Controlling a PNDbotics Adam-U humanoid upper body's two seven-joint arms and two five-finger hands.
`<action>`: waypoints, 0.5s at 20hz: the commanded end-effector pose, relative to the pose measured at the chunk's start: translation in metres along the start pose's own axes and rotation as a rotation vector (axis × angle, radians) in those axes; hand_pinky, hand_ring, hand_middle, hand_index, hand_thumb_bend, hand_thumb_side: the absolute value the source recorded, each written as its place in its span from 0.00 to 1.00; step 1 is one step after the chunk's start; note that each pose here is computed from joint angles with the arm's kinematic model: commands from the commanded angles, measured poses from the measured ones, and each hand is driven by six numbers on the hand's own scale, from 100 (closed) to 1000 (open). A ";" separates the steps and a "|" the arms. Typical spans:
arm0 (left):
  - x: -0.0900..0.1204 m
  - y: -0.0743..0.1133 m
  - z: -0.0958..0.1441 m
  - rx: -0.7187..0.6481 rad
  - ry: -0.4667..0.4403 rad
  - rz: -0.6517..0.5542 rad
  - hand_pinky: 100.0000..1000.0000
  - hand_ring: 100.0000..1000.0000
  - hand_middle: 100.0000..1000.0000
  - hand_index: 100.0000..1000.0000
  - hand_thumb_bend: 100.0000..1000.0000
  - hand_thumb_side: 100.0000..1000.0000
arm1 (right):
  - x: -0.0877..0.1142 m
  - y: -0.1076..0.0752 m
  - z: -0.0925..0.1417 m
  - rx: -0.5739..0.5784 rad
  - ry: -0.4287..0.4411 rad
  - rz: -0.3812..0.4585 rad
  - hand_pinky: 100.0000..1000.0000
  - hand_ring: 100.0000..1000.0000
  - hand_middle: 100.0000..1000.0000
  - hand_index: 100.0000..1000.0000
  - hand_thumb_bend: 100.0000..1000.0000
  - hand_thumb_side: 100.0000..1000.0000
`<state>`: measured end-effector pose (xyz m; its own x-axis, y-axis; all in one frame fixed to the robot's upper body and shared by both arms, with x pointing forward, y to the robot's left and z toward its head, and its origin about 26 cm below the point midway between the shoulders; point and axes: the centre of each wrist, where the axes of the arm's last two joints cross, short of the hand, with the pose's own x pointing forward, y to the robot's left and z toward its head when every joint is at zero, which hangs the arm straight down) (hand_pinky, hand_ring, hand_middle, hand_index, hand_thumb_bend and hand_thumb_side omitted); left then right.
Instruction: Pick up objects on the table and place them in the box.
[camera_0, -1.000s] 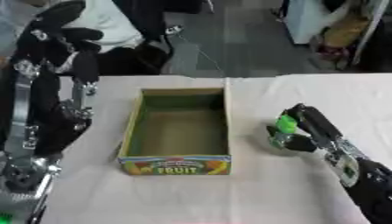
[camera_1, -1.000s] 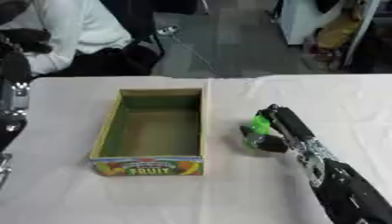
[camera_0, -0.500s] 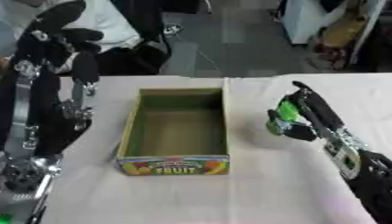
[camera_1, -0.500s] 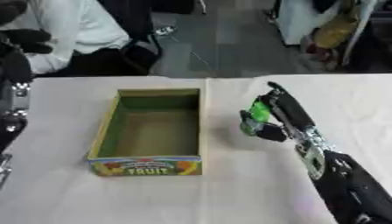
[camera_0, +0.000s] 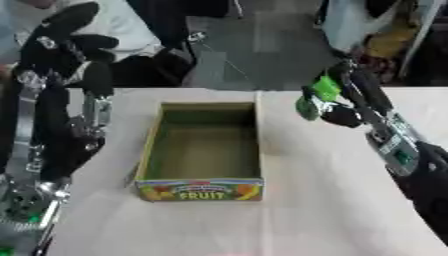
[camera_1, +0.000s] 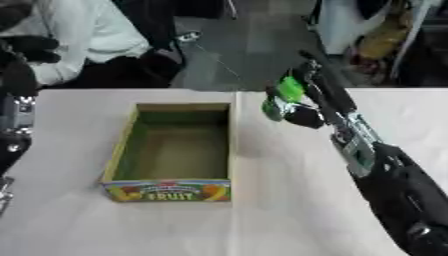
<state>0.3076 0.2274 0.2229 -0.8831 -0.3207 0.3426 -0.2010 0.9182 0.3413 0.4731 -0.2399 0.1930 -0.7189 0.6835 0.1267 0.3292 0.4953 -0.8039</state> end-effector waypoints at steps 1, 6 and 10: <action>0.006 0.001 -0.010 0.002 -0.045 0.011 0.62 0.64 0.84 0.88 0.24 0.53 | 0.012 -0.011 -0.018 -0.029 -0.057 -0.017 1.00 0.00 0.00 0.03 0.00 0.71; 0.010 -0.003 -0.017 0.003 -0.073 0.039 0.62 0.65 0.84 0.88 0.25 0.52 | 0.029 0.002 -0.025 -0.016 -0.099 -0.101 1.00 0.00 0.00 0.03 0.00 0.73; 0.012 -0.005 -0.024 0.017 -0.099 0.057 0.63 0.65 0.84 0.88 0.26 0.51 | 0.041 0.016 -0.029 0.001 -0.122 -0.163 0.98 0.00 0.00 0.03 0.00 0.75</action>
<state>0.3101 0.2141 0.2375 -0.9179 -0.2563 0.3028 -0.1571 0.9357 0.3158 0.4674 -0.1950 0.1876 -0.8108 0.5485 0.2044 0.1932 0.5803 -0.7912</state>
